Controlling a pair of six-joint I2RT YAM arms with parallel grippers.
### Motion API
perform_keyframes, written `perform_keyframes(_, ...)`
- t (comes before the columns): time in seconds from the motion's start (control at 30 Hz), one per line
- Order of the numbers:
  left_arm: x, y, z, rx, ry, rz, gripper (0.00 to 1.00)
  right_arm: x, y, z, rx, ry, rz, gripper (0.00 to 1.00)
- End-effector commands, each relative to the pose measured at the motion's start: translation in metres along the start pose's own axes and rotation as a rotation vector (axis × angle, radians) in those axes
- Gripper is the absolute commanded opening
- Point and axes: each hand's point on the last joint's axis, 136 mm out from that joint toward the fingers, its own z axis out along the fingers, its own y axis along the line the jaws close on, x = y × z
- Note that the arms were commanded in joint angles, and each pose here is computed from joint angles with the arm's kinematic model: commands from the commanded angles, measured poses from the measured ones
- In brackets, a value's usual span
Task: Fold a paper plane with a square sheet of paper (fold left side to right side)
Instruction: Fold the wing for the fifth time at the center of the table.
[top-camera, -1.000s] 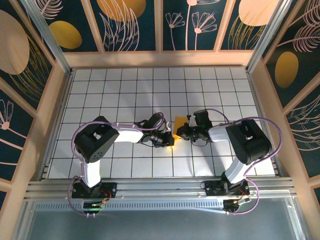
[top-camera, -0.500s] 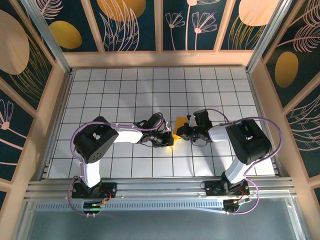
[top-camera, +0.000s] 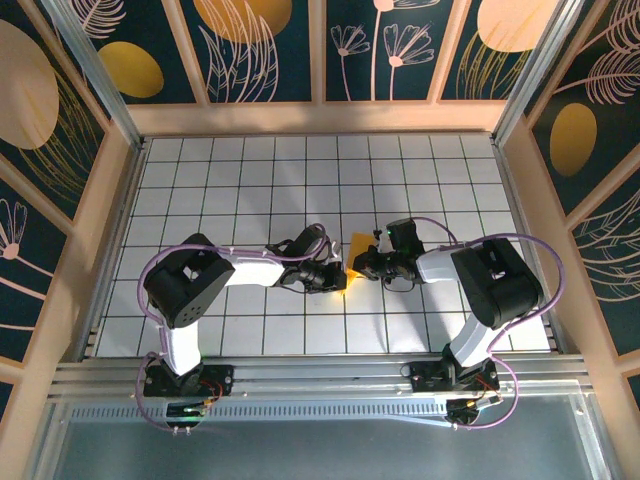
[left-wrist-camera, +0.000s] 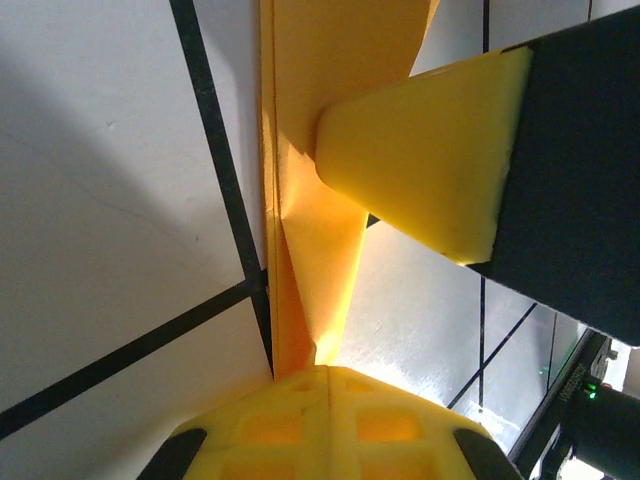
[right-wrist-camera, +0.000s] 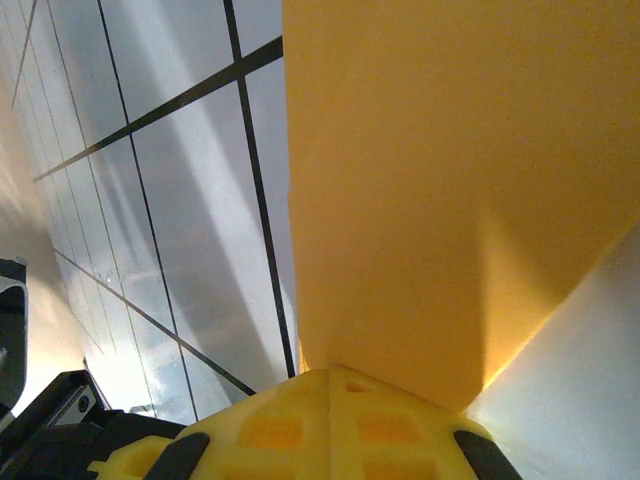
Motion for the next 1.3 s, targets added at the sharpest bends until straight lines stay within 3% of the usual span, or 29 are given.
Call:
perform_keyframes(0.0, 0.005, 0.008, -0.002, -0.031, 0.005, -0.01, 0.01, 0.018, -0.062, 0.002, 0.226, 0.029, 0.077, 0.0)
perform_keyframes(0.53, 0.009, 0.024, 0.001, -0.09, 0.014, -0.024, 0.0, 0.014, -0.056, 0.0, 0.227, 0.02, 0.061, 0.0)
perform_keyframes(0.93, 0.011, 0.033, 0.003, -0.123, 0.019, -0.03, 0.0, -0.02, 0.002, -0.019, 0.096, -0.089, -0.028, 0.0)
perform_keyframes(1.27, 0.012, 0.038, 0.004, -0.171, 0.021, -0.016, 0.0, 0.0, 0.01, -0.021, 0.067, -0.075, -0.029, 0.0)
